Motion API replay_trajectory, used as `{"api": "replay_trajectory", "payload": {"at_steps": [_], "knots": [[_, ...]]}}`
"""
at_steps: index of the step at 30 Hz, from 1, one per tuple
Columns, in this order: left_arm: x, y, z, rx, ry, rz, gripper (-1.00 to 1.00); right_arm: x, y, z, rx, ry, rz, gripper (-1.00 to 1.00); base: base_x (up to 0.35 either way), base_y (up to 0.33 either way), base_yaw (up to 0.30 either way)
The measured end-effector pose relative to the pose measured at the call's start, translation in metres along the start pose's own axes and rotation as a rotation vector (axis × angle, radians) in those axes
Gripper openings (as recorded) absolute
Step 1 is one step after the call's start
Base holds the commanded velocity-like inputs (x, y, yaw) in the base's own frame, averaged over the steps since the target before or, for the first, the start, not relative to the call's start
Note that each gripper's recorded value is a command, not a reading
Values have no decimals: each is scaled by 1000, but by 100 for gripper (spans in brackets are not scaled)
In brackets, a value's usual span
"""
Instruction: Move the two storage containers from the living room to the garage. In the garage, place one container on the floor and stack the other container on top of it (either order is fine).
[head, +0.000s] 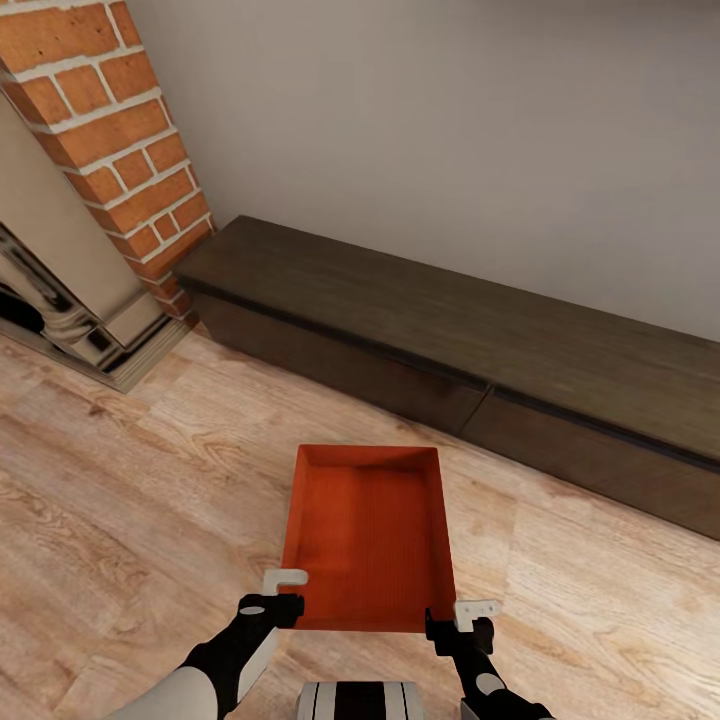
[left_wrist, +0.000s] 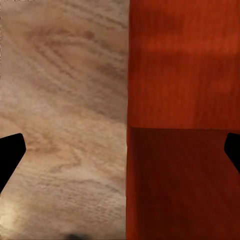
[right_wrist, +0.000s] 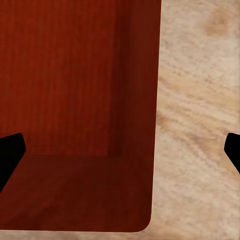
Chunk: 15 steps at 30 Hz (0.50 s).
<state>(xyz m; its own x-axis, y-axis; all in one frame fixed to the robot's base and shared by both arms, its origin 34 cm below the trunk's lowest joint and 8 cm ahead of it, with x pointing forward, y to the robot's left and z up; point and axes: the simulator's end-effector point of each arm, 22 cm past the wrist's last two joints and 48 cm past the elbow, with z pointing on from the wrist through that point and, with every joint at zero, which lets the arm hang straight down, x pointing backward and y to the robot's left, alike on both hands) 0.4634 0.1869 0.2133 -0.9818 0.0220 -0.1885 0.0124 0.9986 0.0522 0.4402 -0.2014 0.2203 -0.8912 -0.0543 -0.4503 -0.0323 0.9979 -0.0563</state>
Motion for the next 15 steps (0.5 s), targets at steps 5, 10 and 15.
{"api": "replay_trajectory", "payload": {"at_steps": [5,10,15], "knots": [[0,1,0,-1,0,0,100,0,0,0,0,0,0,100,0,0,0],[0,0,0,0,1,-10,100,0,0,0,1,1,2,100,0,0,0],[0,-1,0,2,1,-16,100,0,-1,0,2,1,5,100,0,0,0]]}}
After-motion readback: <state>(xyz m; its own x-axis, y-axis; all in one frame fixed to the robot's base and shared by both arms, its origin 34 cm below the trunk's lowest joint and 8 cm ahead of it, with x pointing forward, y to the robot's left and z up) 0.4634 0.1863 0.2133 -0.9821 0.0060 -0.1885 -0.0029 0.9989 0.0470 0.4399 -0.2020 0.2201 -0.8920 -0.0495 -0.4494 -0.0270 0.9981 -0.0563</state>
